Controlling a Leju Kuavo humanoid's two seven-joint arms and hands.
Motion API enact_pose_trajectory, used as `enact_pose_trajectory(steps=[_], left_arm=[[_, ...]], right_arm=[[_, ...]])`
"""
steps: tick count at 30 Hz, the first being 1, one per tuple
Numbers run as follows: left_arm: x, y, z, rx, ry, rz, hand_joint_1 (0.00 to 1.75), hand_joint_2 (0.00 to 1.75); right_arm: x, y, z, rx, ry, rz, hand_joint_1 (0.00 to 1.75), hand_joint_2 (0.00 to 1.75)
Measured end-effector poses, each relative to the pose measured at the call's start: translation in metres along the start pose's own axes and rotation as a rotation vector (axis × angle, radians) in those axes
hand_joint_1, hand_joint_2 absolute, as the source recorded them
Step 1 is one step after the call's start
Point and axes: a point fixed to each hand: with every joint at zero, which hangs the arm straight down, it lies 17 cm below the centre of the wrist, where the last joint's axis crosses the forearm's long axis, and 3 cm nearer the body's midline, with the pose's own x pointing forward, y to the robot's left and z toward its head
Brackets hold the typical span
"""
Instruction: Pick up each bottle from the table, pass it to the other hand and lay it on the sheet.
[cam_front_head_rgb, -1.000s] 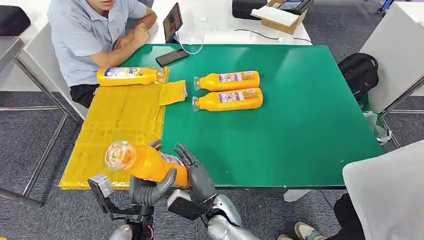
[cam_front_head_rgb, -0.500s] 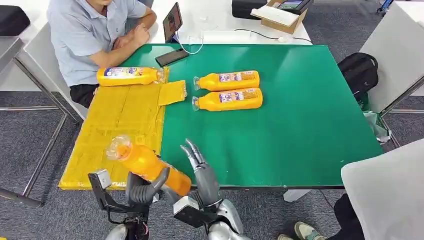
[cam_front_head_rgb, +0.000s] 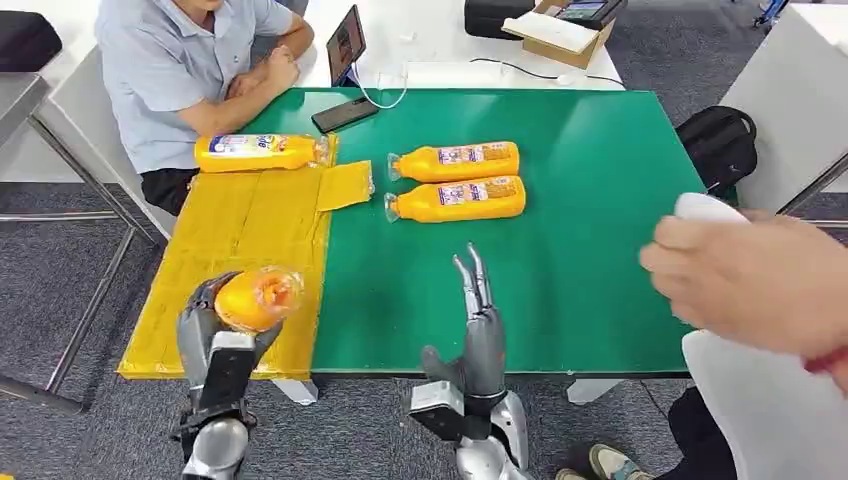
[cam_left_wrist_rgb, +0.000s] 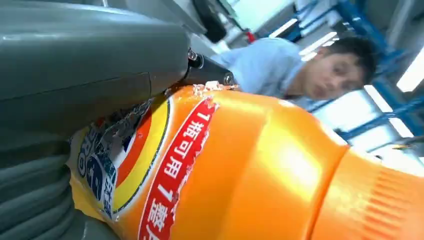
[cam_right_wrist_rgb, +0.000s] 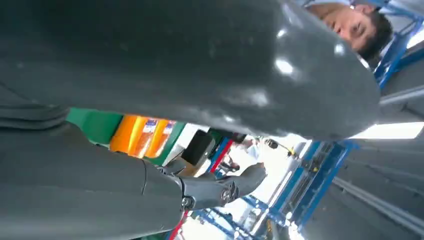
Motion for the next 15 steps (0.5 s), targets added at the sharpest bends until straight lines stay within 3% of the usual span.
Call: enact_pose_trajectory(steps=[5, 11, 15], left_arm=[[-0.032, -0.026, -0.010, -0.103, 0.046, -0.176, 1.75, 1.75], [-0.084, -0.102, -0.028, -0.446, 0.117, -0.370, 1.75, 1.75], [-0.103, -0.127, -0.034, -0.596, 0.144, -0.477, 1.75, 1.75]], right_arm=[[-0.006, -0.006, -0.002, -0.034, 0.036, -0.040, 0.00, 0.00], [0.011, 0.029, 0.000, 0.050, 0.030, -0.144, 0.00, 0.00], [0.020, 0.049, 0.007, 0.113, 0.027, -0.185, 0.00, 0.00]])
